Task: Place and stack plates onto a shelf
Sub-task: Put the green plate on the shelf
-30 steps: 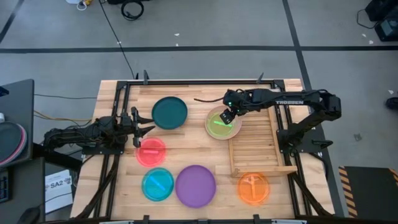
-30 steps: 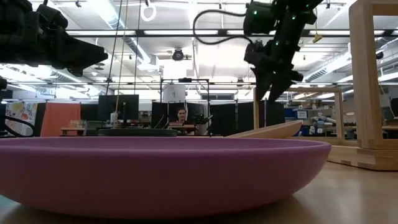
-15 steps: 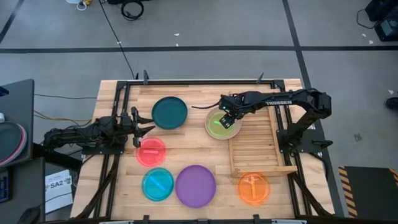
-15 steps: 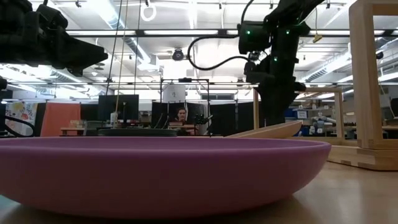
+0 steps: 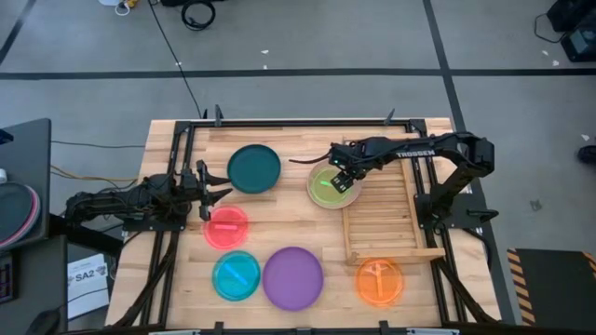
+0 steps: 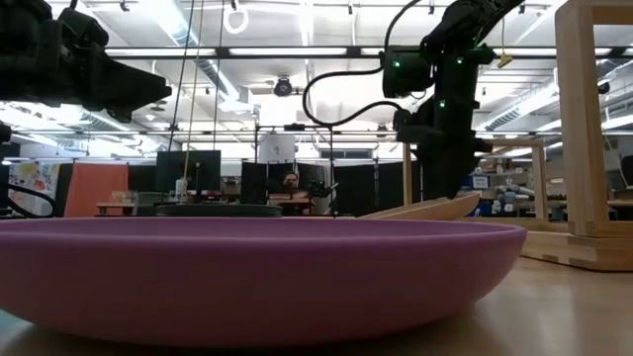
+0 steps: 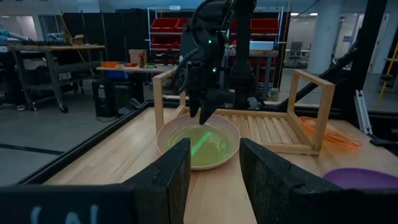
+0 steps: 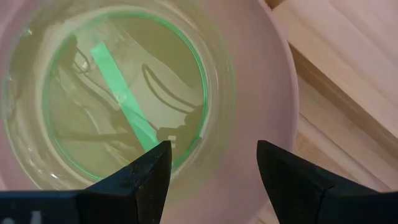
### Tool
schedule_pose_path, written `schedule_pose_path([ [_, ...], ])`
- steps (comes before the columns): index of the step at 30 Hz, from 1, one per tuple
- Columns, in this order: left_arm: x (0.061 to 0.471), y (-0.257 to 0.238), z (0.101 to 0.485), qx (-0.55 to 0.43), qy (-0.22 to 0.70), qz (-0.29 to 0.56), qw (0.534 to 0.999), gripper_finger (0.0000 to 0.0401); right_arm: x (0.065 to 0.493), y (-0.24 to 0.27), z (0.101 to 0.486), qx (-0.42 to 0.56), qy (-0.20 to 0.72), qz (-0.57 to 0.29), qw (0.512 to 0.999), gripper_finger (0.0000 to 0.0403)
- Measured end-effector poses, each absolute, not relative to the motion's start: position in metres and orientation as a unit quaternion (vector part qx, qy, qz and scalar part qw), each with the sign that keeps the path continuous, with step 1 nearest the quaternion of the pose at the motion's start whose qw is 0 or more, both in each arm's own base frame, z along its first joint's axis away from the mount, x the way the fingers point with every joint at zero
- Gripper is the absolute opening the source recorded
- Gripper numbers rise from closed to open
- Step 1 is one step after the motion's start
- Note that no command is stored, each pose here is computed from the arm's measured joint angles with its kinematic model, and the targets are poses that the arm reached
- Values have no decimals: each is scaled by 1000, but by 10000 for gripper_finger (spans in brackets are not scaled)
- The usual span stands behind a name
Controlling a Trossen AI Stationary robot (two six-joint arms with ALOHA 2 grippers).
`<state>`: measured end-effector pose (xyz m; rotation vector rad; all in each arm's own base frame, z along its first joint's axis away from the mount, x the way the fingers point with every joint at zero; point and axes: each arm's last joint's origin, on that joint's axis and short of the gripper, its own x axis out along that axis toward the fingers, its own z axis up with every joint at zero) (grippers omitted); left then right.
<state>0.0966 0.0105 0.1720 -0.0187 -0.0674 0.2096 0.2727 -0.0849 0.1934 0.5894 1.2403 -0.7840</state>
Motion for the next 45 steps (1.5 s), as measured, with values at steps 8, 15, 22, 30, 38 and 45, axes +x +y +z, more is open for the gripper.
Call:
schedule_pose_path([
  [8,97,11,172,-9,-34,105,994,144,273,-85,193,266,553,-352,707,242],
  [15,97,11,172,-9,-34,105,994,144,275,-85,193,267,547,-350,712,242],
  [22,97,11,172,-9,-34,105,994,144,276,-85,193,268,542,-349,716,242],
  [30,97,11,172,-9,-34,105,994,144,277,-84,193,268,541,-347,717,242],
  [38,97,11,172,-9,-33,105,994,144,279,-85,191,266,536,-349,721,242],
  [45,97,11,172,-9,-33,104,994,144,286,-88,170,260,571,-333,704,242],
])
